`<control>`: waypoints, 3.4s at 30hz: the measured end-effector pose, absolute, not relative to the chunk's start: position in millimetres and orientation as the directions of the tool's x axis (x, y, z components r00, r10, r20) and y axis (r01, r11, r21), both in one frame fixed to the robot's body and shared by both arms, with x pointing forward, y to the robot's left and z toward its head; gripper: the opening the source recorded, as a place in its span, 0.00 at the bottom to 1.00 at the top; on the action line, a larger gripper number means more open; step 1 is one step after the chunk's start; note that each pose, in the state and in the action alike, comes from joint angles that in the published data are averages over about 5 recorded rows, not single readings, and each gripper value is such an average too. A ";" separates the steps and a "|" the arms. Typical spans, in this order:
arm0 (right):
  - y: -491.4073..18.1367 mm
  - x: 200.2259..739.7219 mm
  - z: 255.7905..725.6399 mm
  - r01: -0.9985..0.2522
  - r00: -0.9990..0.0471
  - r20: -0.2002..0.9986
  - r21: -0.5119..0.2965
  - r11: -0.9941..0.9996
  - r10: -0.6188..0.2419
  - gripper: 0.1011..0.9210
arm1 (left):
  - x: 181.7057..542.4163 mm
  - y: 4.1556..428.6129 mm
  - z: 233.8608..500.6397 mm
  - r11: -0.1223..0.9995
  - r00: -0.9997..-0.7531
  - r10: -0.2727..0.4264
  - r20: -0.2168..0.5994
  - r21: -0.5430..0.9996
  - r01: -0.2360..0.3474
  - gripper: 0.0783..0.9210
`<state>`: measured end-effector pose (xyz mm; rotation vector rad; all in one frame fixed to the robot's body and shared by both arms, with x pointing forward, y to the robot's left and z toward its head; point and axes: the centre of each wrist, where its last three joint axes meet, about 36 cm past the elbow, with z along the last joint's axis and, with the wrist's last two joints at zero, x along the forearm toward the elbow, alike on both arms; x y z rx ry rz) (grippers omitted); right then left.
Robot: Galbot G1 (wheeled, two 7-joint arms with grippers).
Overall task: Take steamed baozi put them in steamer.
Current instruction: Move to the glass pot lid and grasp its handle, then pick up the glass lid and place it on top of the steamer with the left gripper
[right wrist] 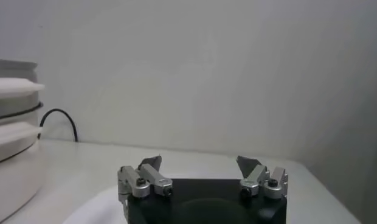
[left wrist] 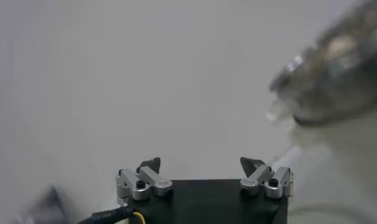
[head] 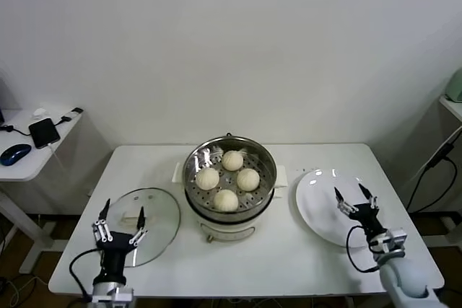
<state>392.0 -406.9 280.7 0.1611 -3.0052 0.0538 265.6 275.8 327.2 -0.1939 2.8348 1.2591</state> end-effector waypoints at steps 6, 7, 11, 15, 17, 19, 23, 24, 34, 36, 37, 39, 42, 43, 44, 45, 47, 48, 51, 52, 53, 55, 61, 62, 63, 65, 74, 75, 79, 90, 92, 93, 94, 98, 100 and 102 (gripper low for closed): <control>-384.9 371.0 262.4 -0.078 -0.985 0.154 0.004 0.997 -0.078 0.88 | 261.2 297.9 295.5 0.386 -0.998 -0.034 -0.057 0.920 -0.065 0.88; -382.0 368.3 260.4 -0.075 -0.985 0.158 0.007 0.997 -0.075 0.88 | 260.7 300.7 290.7 0.346 -0.999 -0.027 -0.046 0.937 -0.053 0.88; -373.4 359.3 255.1 -0.063 -0.983 0.170 0.014 0.998 -0.065 0.88 | 261.1 308.8 275.2 0.213 -1.000 -0.018 -0.010 0.977 -0.014 0.88; -367.3 352.2 253.0 -0.051 -0.983 0.174 0.020 0.999 -0.053 0.88 | 265.9 312.8 263.8 0.114 -1.000 -0.025 0.009 0.993 0.006 0.88; -364.8 348.9 252.4 -0.045 -0.983 0.176 0.022 0.999 -0.049 0.88 | 269.2 313.1 259.1 0.075 -0.999 -0.032 0.013 0.997 0.011 0.88; -363.0 345.9 252.1 -0.040 -0.983 0.177 0.023 0.999 -0.044 0.88 | 273.1 312.8 255.1 0.043 -0.999 -0.039 0.016 0.999 0.014 0.88; -360.6 339.9 252.0 -0.032 -0.983 0.179 0.025 0.999 -0.036 0.88 | 283.1 310.4 248.6 -0.006 -0.998 -0.060 0.018 1.000 0.018 0.88; -360.2 338.5 252.1 -0.030 -0.983 0.179 0.025 0.999 -0.034 0.88 | 286.1 309.9 247.2 -0.018 -0.998 -0.066 0.018 1.000 0.019 0.88; -356.5 324.9 253.7 -0.025 -0.983 0.183 0.024 0.999 -0.029 0.88 | 318.3 311.6 235.9 -0.092 -0.992 -0.125 0.020 0.995 0.032 0.88; -355.2 322.0 253.7 -0.025 -0.983 0.184 0.026 0.999 -0.030 0.88 | 323.3 312.1 234.2 -0.099 -0.991 -0.135 0.022 0.994 0.035 0.88; -354.6 320.7 253.6 -0.025 -0.982 0.185 0.026 0.999 -0.030 0.88 | 325.3 312.3 233.5 -0.102 -0.990 -0.140 0.022 0.994 0.037 0.88; -353.7 318.3 253.0 -0.025 -0.982 0.187 0.027 0.999 -0.029 0.88 | 328.2 312.6 231.9 -0.104 -0.989 -0.147 0.024 0.994 0.040 0.88; -352.1 315.2 251.6 -0.025 -0.981 0.191 0.028 0.999 -0.030 0.88 | 329.9 313.4 228.8 -0.107 -0.988 -0.151 0.031 0.993 0.048 0.85; -351.6 314.5 251.1 -0.026 -0.981 0.192 0.028 0.999 -0.030 0.88 | 330.1 313.8 227.6 -0.108 -0.988 -0.152 0.034 0.993 0.051 0.82; -351.1 314.1 250.8 -0.026 -0.981 0.193 0.027 0.999 -0.031 0.88 | 330.3 314.3 226.4 -0.108 -0.988 -0.152 0.037 0.993 0.054 0.79; -350.6 313.8 250.5 -0.026 -0.981 0.193 0.027 0.999 -0.031 0.88 | 330.5 314.8 225.2 -0.109 -0.988 -0.152 0.040 0.992 0.057 0.75; -349.6 313.6 250.2 -0.027 -0.981 0.193 0.027 0.999 -0.032 0.88 | 331.6 315.5 223.1 -0.108 -0.987 -0.152 0.043 0.992 0.060 0.68; -349.0 313.7 250.1 -0.027 -0.981 0.193 0.026 0.999 -0.032 0.88 | 332.3 315.7 222.2 -0.107 -0.987 -0.153 0.044 0.992 0.061 0.65; -347.6 314.1 250.2 -0.029 -0.981 0.192 0.024 0.999 -0.033 0.88 | 334.3 315.6 219.9 -0.104 -0.987 -0.154 0.045 0.993 0.062 0.55; -347.2 314.4 250.3 -0.030 -0.981 0.191 0.023 0.999 -0.034 0.88 | 334.8 315.3 219.2 -0.103 -0.987 -0.154 0.046 0.993 0.062 0.52; -346.8 314.7 250.6 -0.031 -0.981 0.190 0.023 0.999 -0.035 0.88 | 335.3 315.1 218.4 -0.101 -0.987 -0.155 0.047 0.993 0.063 0.48; -345.8 315.4 251.2 -0.032 -0.981 0.188 0.022 0.999 -0.036 0.88 | 336.5 314.7 217.2 -0.098 -0.987 -0.156 0.047 0.993 0.063 0.42; -344.2 318.0 253.4 -0.035 -0.983 0.182 0.020 0.999 -0.038 0.88 | 337.0 314.8 216.7 -0.083 -0.986 -0.160 0.050 0.995 0.064 0.23; -344.2 318.4 254.0 -0.035 -0.983 0.180 0.020 0.999 -0.038 0.88 | 336.6 315.0 217.3 -0.079 -0.986 -0.161 0.051 0.995 0.064 0.19; -344.2 318.8 254.7 -0.035 -0.983 0.178 0.019 0.999 -0.038 0.88 | 336.4 315.4 218.6 -0.076 -0.985 -0.162 0.051 0.995 0.064 0.16; -344.4 319.5 256.1 -0.036 -0.984 0.174 0.019 0.999 -0.039 0.88 | 336.3 316.7 223.0 -0.068 -0.985 -0.168 0.049 0.996 0.061 0.09; -346.8 318.9 260.7 -0.044 -0.985 0.167 0.007 0.999 -0.044 0.88 | 338.1 327.9 272.7 -0.005 -0.979 -0.205 0.021 1.000 0.022 0.07; -347.3 318.8 261.5 -0.044 -0.985 0.167 0.005 0.999 -0.044 0.88 | 338.5 329.7 281.2 0.005 -0.978 -0.209 0.018 1.000 0.017 0.07; -348.9 319.3 265.7 -0.048 -0.985 0.168 -0.009 0.999 -0.046 0.88 | 342.6 333.9 320.8 0.042 -0.976 -0.217 0.007 0.999 -0.002 0.07; -346.6 322.3 272.9 -0.078 -0.985 0.155 -0.041 0.996 -0.071 0.88 | 365.9 287.1 429.9 0.125 -0.985 -0.170 -0.025 0.991 -0.047 0.07; -346.4 321.6 273.4 -0.081 -0.986 0.152 -0.048 0.996 -0.073 0.88 | 369.1 270.2 441.3 0.138 -0.987 -0.158 -0.019 0.990 -0.041 0.07; -346.4 321.1 273.4 -0.083 -0.986 0.151 -0.051 0.995 -0.074 0.88 | 370.7 261.4 446.0 0.143 -0.988 -0.152 -0.015 0.989 -0.037 0.07; -346.4 320.7 273.3 -0.084 -0.986 0.150 -0.053 0.995 -0.075 0.88 | 372.3 252.4 450.2 0.148 -0.989 -0.146 -0.010 0.988 -0.032 0.07; -346.0 320.5 272.6 -0.085 -0.987 0.141 -0.058 0.995 -0.076 0.88 | 377.6 216.1 462.8 0.161 -0.992 -0.125 0.005 0.987 -0.016 0.07; -345.2 321.2 271.7 -0.085 -0.988 0.135 -0.059 0.995 -0.076 0.88 | 379.7 197.7 466.9 0.166 -0.994 -0.113 0.009 0.986 -0.010 0.07; -344.3 321.9 270.4 -0.085 -0.989 0.129 -0.059 0.995 -0.077 0.88 | 381.3 179.3 470.0 0.169 -0.995 -0.101 0.011 0.986 -0.007 0.07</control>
